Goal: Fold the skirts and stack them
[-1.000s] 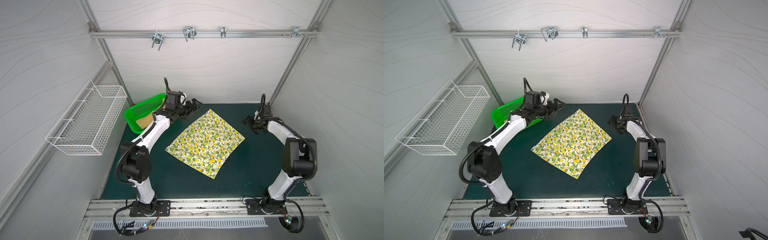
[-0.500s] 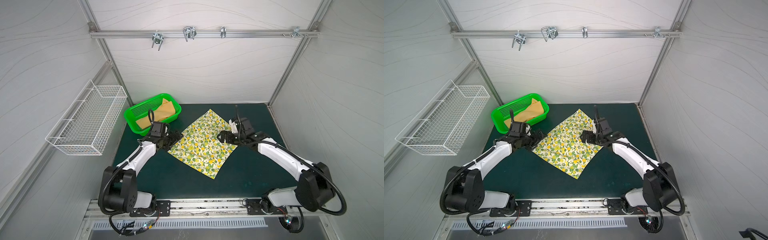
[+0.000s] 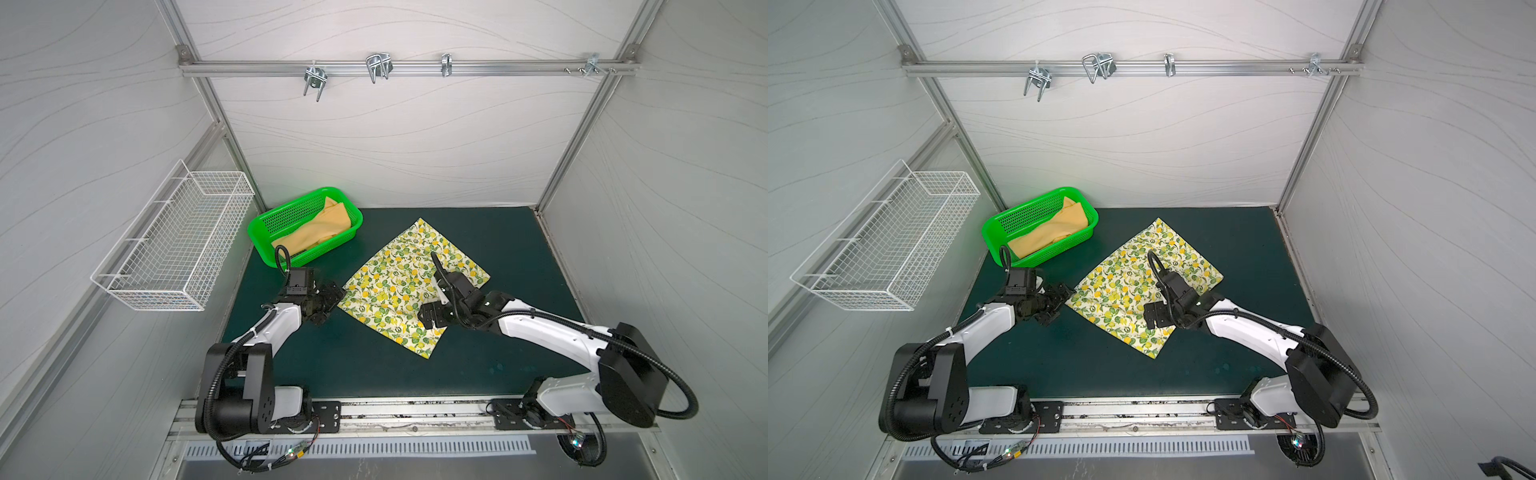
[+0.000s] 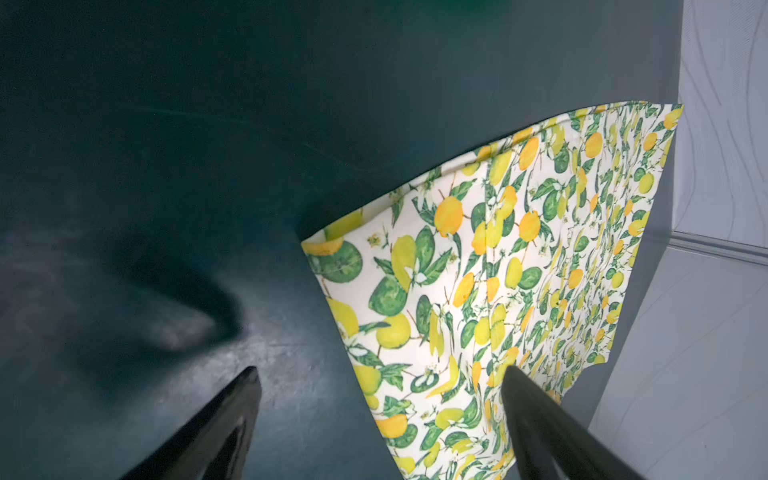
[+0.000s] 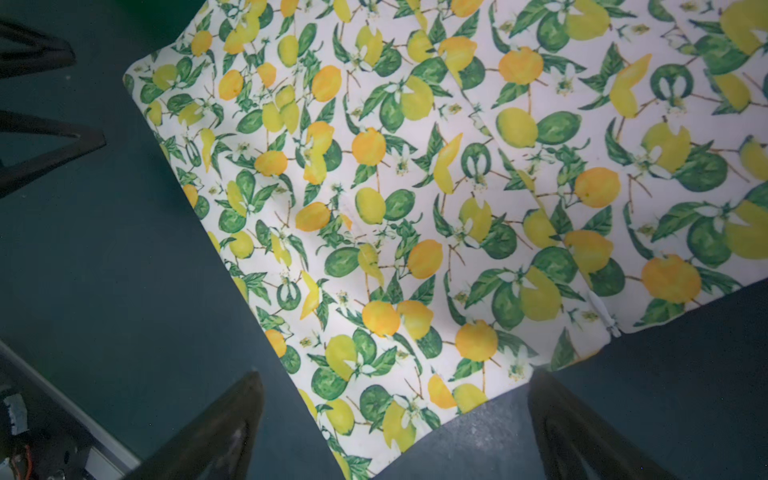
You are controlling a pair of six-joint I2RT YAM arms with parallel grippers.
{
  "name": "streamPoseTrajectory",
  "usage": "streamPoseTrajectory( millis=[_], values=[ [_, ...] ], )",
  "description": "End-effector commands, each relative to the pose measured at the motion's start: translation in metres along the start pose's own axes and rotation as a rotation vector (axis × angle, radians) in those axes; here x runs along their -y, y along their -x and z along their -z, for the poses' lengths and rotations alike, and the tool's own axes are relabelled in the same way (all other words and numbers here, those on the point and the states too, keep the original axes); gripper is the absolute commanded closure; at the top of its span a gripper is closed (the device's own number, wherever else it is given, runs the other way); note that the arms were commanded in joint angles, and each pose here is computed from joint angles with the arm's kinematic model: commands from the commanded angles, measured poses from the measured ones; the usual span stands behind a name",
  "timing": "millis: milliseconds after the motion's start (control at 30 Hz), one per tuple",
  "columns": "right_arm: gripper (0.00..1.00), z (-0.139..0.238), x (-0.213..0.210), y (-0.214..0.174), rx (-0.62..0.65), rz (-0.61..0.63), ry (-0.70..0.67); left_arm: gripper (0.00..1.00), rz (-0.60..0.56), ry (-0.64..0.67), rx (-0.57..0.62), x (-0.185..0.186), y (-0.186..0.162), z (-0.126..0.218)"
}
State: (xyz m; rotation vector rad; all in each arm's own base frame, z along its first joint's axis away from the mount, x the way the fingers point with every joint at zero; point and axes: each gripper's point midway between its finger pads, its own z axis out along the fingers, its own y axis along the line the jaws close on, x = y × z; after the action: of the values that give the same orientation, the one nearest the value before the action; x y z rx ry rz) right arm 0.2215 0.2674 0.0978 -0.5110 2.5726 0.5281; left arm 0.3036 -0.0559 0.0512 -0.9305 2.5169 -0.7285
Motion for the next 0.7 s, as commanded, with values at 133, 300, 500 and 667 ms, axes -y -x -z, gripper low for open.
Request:
streamPoseTrajectory(
  millis=[133, 300, 500, 667],
  values=[
    [0.01, -0.008, -0.025, -0.016, 0.011, 0.113, -0.04, 0.32, 0.013, 0.027, -0.009, -0.018, 0.004, -0.022],
    [0.01, -0.013, -0.042, -0.029, -0.011, 0.193, -0.06, 0.45, 0.03, 0.03, -0.035, -0.028, 0.002, -0.035],
    [0.01, -0.017, -0.053, -0.033, -0.017, 0.224, -0.058, 0.59, 0.037, 0.042, -0.05, -0.037, -0.001, -0.041],
    [0.01, -0.018, -0.057, -0.035, -0.014, 0.242, -0.065, 0.71, 0.028, 0.053, -0.064, -0.039, -0.002, -0.044]
  ],
)
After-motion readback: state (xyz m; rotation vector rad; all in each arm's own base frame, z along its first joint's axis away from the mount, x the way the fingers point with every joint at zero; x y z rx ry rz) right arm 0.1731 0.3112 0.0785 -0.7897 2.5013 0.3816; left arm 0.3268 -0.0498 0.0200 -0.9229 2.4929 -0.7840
